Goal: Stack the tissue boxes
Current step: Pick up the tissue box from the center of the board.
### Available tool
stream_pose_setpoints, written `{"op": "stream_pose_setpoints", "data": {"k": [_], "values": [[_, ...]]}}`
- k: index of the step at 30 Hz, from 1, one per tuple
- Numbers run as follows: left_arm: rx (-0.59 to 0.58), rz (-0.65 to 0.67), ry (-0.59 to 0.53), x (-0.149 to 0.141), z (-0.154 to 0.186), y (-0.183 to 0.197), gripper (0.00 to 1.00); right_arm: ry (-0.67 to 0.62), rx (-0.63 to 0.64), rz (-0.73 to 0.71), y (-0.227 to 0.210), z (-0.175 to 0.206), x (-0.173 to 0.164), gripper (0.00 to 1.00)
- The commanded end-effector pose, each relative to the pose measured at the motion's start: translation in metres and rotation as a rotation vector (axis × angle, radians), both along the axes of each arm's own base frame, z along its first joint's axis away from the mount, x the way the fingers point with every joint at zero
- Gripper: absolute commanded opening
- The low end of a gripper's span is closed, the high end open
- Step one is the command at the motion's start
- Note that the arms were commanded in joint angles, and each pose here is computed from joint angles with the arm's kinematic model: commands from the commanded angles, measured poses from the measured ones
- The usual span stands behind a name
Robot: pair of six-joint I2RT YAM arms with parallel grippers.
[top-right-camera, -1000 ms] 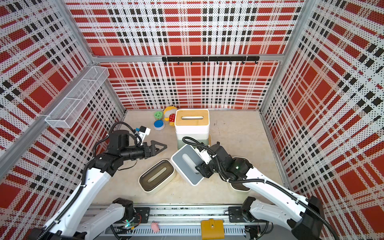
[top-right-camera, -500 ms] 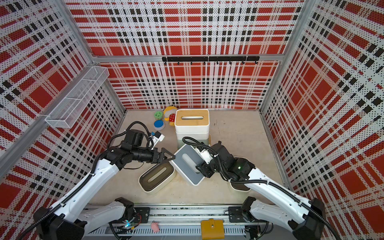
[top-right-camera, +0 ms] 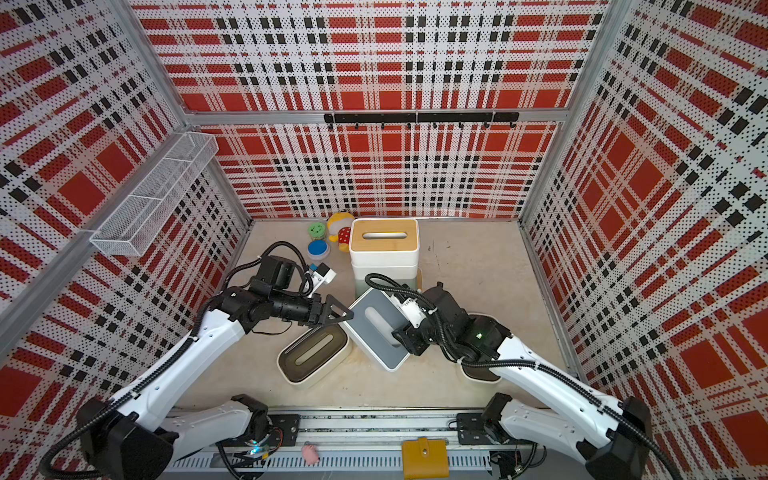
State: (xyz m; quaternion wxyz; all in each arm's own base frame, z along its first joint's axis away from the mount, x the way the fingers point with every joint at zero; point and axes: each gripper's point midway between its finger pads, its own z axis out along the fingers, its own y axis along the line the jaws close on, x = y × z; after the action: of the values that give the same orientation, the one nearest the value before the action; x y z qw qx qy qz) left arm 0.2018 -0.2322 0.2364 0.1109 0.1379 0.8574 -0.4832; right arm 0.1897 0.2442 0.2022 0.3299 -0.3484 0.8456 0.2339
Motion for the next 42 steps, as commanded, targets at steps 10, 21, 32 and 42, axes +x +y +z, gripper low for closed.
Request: {"op": "stream_pose_setpoints", "data": {"k": [10,21,32,42], "values": [[-0.065,-0.02,0.012,-0.006,0.014,-0.011,0.91,-0.08,0.111,0.018,0.015,0.03,0.007,0.34],[-0.075,-0.007,0.041,-0.007,0.011,-0.012,0.75,-0.081,0.11,0.009,0.014,0.03,0.007,0.34],[-0.085,0.011,0.061,-0.01,0.009,-0.011,0.57,-0.088,0.123,0.011,0.019,0.034,0.008,0.34],[-0.152,0.039,0.033,-0.013,0.029,-0.012,0.51,-0.089,0.158,-0.006,0.019,0.047,0.008,0.42]]}}
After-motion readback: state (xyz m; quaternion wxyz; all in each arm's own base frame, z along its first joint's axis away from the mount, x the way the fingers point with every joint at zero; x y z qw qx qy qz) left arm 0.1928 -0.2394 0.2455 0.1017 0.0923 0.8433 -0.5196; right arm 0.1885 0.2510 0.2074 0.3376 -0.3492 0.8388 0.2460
